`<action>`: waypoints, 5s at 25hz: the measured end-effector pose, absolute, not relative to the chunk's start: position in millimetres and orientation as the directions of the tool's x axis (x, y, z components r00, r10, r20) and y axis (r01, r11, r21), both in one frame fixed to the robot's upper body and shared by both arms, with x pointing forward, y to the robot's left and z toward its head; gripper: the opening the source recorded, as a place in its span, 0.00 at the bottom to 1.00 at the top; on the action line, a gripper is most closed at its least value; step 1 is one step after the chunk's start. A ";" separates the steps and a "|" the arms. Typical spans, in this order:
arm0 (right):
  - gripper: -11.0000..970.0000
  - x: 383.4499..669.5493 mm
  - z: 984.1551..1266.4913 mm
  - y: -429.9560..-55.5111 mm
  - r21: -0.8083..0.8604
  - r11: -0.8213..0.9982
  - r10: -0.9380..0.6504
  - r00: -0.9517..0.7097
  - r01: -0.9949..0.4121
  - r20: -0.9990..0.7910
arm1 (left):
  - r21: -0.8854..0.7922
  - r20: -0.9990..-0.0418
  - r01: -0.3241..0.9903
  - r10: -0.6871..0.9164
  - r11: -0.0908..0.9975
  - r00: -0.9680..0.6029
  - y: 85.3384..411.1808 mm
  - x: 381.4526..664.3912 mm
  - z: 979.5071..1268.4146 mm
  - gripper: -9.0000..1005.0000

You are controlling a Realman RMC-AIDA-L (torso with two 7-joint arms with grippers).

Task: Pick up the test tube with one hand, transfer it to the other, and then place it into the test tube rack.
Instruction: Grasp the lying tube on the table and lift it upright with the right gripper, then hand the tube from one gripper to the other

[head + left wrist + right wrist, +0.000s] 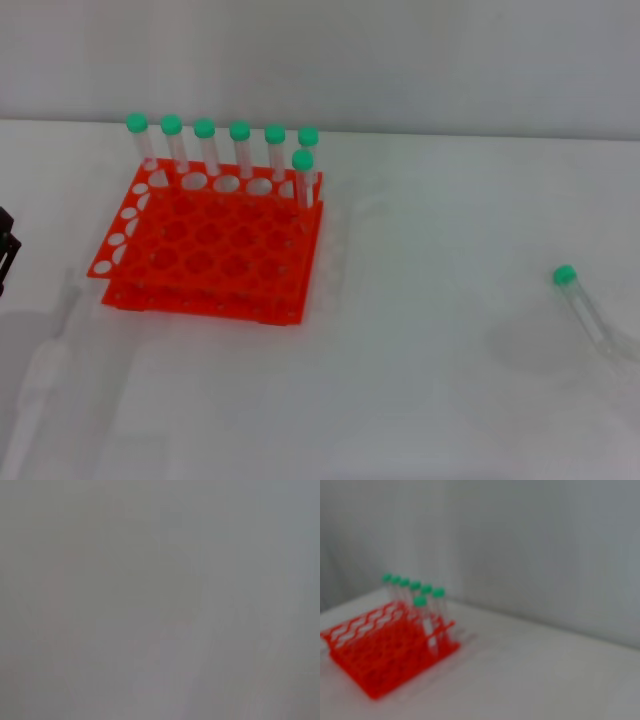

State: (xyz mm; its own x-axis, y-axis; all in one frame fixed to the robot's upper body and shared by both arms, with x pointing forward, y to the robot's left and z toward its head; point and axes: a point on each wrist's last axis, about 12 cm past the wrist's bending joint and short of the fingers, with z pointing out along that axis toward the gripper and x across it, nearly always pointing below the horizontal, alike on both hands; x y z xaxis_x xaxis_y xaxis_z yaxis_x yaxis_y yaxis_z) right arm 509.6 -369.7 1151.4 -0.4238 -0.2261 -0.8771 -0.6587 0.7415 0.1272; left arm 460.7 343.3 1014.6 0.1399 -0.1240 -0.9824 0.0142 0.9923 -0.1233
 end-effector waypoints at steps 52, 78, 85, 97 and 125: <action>0.46 590.3 1131.7 -228.5 -0.199 0.732 -0.677 -0.663 -0.651 -0.319 | -0.097 -0.992 0.052 -0.101 0.994 0.082 336.9 465.4 1009.3 0.83; 0.20 598.5 1166.3 -221.2 -0.221 0.739 -0.653 -0.593 -0.637 -0.471 | -0.098 -0.984 0.134 -0.116 0.986 0.132 328.3 482.7 1022.2 0.83; 0.20 595.0 1181.0 -225.9 -0.175 0.716 -0.588 -0.450 -0.676 -0.672 | -0.205 -0.967 0.383 -0.248 0.900 0.065 298.1 501.9 1032.7 0.83; 0.21 573.7 1150.5 -265.2 -0.053 0.646 -0.341 -0.226 -0.761 -0.912 | -0.412 -0.893 0.661 -0.422 0.627 -0.155 269.8 527.5 1065.3 0.83; 0.22 559.7 1109.6 -265.8 0.025 0.541 -0.215 -0.166 -0.841 -0.962 | -0.418 -0.906 0.820 -0.122 0.390 -0.404 196.7 571.1 1090.3 0.83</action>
State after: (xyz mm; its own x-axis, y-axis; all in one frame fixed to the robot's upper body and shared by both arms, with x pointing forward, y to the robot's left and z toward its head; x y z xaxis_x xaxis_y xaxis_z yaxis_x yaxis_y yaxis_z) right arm 559.7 -265.8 1109.6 -0.1663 -0.2149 -0.9624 -0.8408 0.5408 0.0245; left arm 571.1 196.7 1090.3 -0.4042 -0.1223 -0.9065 0.8204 0.3897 -0.4184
